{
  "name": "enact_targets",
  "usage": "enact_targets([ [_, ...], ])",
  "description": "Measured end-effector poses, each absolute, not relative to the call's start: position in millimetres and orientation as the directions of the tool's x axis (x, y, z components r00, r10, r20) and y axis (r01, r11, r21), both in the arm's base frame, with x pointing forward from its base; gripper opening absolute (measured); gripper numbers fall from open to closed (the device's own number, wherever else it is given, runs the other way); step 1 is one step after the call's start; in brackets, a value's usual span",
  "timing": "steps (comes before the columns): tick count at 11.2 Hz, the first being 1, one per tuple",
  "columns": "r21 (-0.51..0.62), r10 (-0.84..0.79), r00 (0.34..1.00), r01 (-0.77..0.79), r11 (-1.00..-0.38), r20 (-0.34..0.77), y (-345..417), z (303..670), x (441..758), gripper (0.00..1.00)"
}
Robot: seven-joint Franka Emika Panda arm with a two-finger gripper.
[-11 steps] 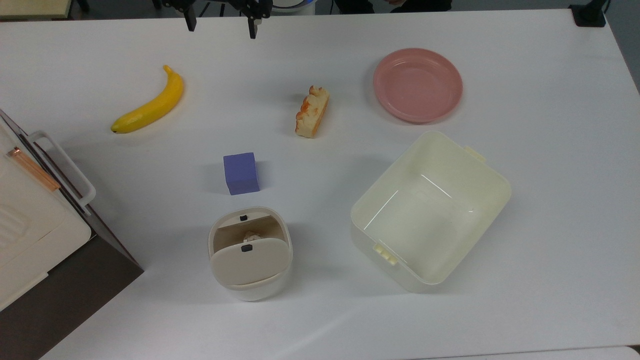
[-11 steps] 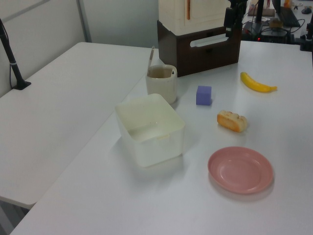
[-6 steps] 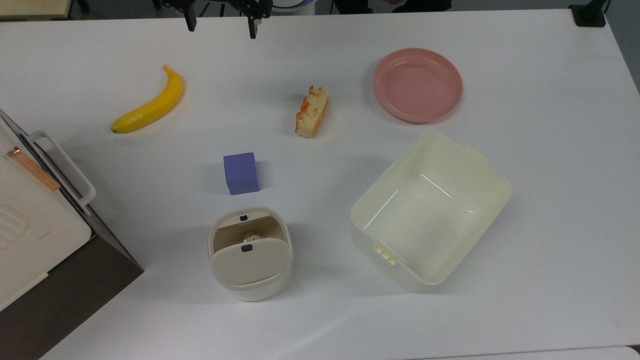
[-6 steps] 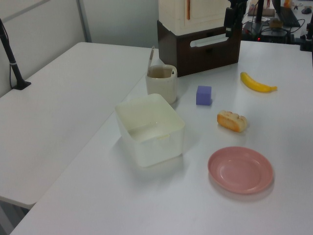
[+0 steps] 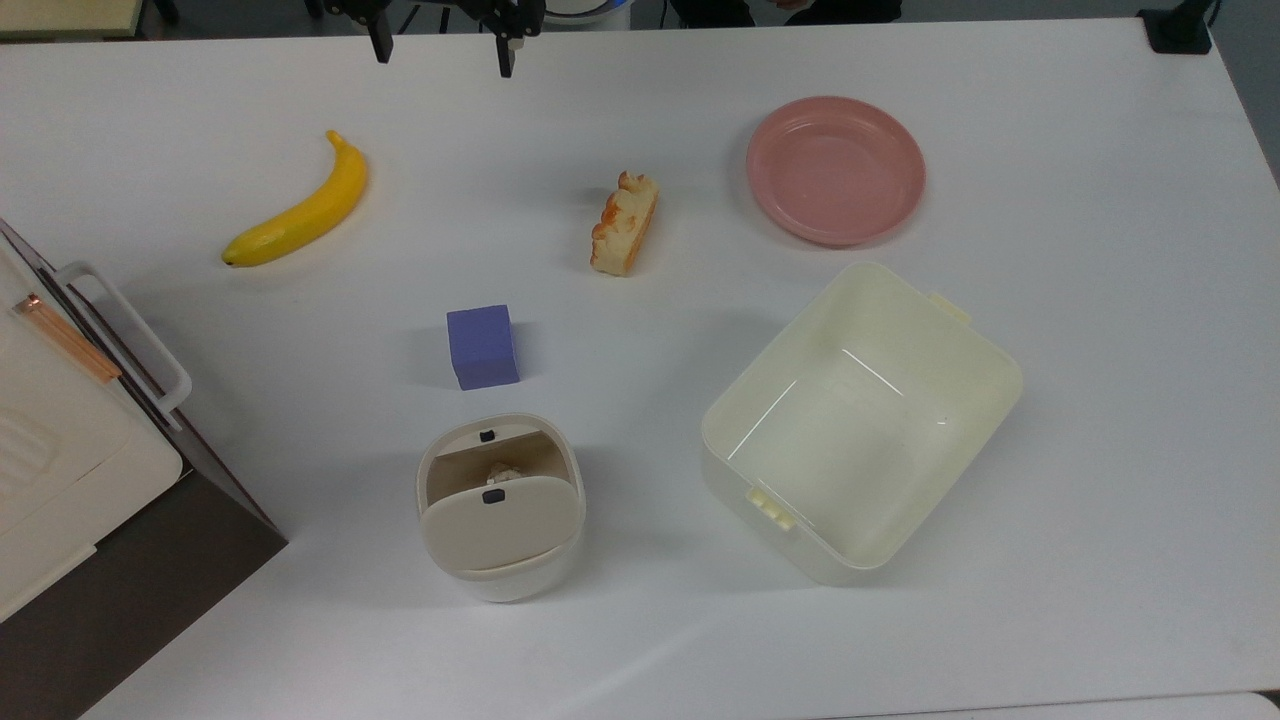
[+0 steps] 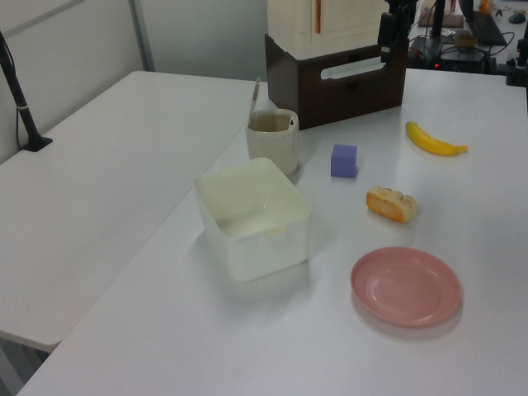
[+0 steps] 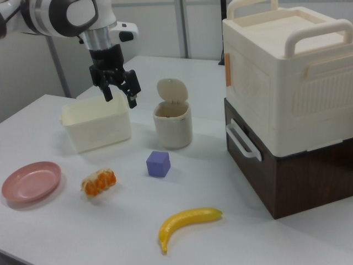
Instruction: Close the trash can
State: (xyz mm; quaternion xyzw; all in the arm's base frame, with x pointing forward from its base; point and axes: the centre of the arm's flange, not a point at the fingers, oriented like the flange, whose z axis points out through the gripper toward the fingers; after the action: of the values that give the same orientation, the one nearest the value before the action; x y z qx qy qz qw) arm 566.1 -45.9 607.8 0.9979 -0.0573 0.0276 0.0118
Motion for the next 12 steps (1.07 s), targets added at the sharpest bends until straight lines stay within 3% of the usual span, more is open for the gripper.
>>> enact_targets([
  [4,0.022,-0.081,0.995,-0.082,-0.996,0.055,-46,608,566,1.00],
  [5,0.025,-0.033,0.998,-0.034,-0.999,0.052,-45,606,566,0.94],
  [7,0.034,0.053,0.996,0.051,-0.998,0.075,-43,606,569,0.62],
  [8,0.051,0.051,0.987,0.044,-0.998,0.155,-39,610,578,0.44],
  [9,0.051,-0.052,0.960,-0.068,-0.996,0.276,-36,615,592,0.29],
  [10,0.044,-0.097,0.944,-0.117,-0.992,0.316,-34,617,597,0.12],
  [11,0.044,-0.097,0.944,-0.117,-0.992,0.316,-34,617,597,0.01],
  [12,0.044,-0.097,0.944,-0.117,-0.992,0.316,-34,617,597,0.01],
])
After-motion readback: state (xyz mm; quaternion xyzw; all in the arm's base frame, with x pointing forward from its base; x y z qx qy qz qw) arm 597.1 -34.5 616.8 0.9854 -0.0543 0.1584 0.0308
